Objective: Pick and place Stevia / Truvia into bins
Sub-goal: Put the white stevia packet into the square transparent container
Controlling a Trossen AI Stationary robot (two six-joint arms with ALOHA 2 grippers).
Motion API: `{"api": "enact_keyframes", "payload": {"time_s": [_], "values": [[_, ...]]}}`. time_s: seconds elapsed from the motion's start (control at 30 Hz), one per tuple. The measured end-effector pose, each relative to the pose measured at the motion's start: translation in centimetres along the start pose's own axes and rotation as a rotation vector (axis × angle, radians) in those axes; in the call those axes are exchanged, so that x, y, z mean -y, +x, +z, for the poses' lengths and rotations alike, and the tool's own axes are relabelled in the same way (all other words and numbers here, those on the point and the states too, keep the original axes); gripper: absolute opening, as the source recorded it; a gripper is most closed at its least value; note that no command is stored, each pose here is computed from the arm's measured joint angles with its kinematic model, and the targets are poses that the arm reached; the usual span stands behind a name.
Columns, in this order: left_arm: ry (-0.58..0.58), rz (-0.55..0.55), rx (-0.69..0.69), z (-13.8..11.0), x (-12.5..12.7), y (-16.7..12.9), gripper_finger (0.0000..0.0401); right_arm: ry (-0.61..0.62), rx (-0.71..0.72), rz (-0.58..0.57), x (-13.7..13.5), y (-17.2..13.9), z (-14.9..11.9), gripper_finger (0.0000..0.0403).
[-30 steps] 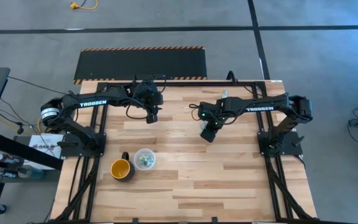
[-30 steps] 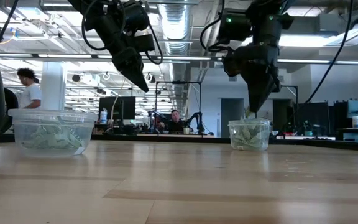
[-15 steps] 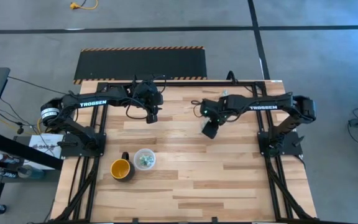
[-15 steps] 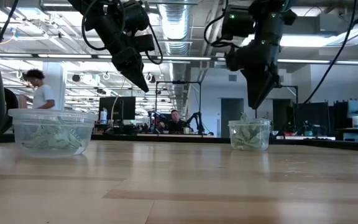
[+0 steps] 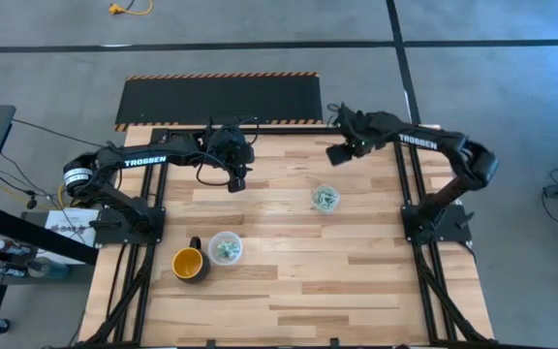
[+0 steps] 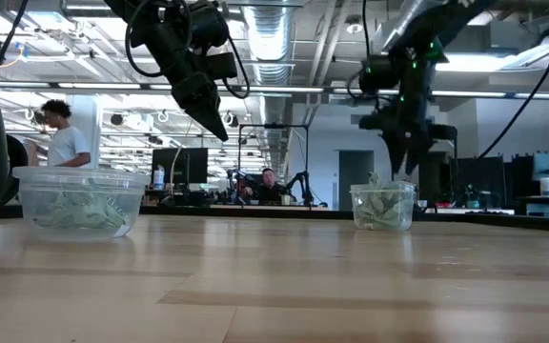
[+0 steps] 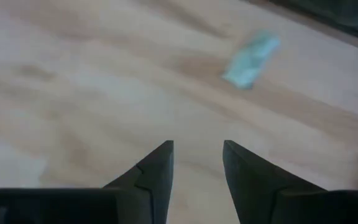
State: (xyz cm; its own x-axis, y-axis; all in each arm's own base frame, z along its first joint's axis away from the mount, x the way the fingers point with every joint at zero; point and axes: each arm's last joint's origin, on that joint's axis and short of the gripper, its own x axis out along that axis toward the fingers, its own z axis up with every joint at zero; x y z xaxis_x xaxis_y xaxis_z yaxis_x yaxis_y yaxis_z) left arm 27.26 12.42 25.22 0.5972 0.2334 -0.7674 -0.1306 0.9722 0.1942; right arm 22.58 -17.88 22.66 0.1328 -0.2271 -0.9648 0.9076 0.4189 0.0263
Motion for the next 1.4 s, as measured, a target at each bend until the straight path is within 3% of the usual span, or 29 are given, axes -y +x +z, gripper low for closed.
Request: {"api": "enact_keyframes", "payload": {"time_s": [0.2, 0.4, 0.9, 1.13, 1.4], "values": [[0.005, 0.000, 0.000, 0.0, 0.0, 0.0, 0.0098, 0.107, -0.044, -0.034, 3.6, 2.3, 2.0, 0.0137], [-0.003, 0.000, 0.000, 0.0, 0.0, 0.0, 0.0098, 0.123, -0.050, -0.039, 5.0, 4.9, 3.5, 0.0137], [-0.004, 0.000, 0.000, 0.0, 0.0, 0.0, 0.0098, 0.118, -0.155, -0.061, 4.3, 9.3, 6.3, 0.0134], [-0.001, 0.000, 0.000, 0.0, 0.0, 0.0, 0.0098, 0.104, -0.220, -0.168, 4.6, 10.0, 5.8, 0.0126], [-0.004, 0.000, 0.000, 0.0, 0.0, 0.0, 0.0098, 0.109, -0.218, -0.164, 4.8, 10.2, 5.9, 0.0123]]}}
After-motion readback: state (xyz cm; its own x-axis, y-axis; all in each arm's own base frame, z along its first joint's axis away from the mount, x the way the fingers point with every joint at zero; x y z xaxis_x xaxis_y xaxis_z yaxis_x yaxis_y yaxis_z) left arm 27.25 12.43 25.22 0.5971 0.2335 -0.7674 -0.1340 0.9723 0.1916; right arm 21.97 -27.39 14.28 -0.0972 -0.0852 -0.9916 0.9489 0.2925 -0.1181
